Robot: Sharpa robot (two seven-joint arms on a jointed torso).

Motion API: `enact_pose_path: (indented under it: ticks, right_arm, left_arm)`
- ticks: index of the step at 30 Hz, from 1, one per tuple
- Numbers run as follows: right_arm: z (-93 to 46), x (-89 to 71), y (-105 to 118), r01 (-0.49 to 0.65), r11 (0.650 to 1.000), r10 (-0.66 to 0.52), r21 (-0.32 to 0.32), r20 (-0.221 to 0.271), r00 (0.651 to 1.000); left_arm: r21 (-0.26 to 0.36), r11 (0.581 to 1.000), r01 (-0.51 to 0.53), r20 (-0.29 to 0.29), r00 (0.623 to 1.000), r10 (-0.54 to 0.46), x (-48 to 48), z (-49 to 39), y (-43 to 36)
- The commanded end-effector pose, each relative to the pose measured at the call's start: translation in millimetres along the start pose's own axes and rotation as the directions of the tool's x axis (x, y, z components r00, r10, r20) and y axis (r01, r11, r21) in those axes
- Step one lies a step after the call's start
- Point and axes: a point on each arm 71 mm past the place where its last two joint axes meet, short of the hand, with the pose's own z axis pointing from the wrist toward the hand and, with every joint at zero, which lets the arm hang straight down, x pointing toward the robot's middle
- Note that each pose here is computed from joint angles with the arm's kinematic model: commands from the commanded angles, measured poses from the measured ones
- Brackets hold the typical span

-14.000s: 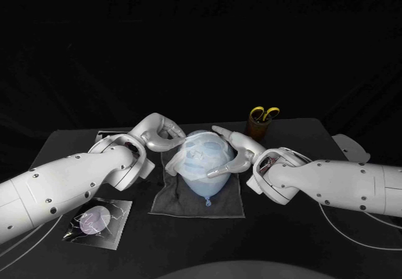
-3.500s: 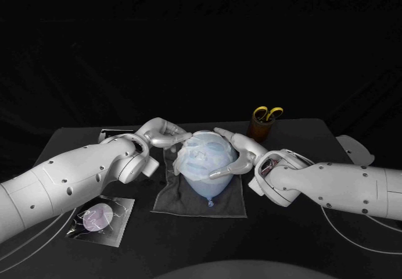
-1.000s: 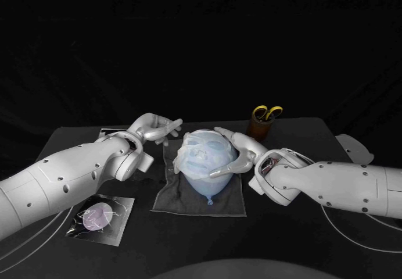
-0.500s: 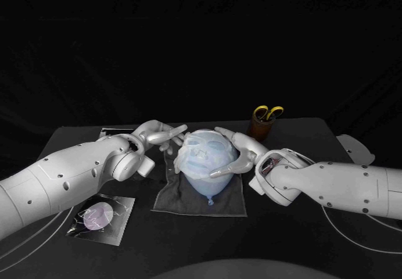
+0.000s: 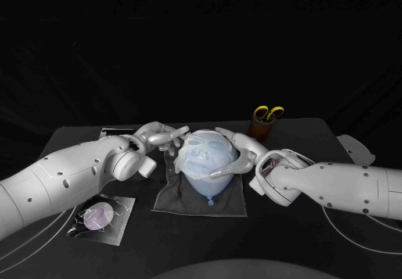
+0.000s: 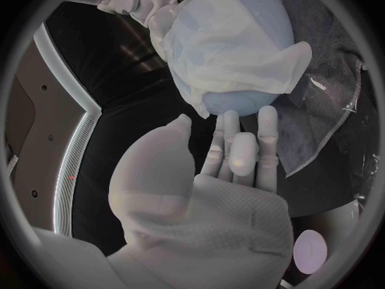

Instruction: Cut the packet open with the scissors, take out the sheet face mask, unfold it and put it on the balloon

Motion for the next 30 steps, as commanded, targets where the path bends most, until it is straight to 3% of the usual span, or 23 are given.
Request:
enact_pose_path:
  ticks: [1,24,30]
  right_arm:
    - [-2.7,10.8,-4.9,0.005,0.999,-0.002,0.034,-0.064,0.998]
    - [-2.5,11.5,-5.0,0.004,0.999,-0.002,0.036,-0.066,0.998]
    - [-2.8,11.2,-5.4,0.005,0.999,-0.002,0.037,-0.065,0.998]
  left_arm:
    - [0.007,0.999,0.051,-0.035,0.998,-0.051,5.4,0.9,-2.6]
    - [0.05,0.998,0.047,-0.051,0.998,-0.045,17.5,3.2,-11.0]
    - [0.059,0.997,0.052,-0.034,0.998,-0.05,16.8,3.5,-11.9]
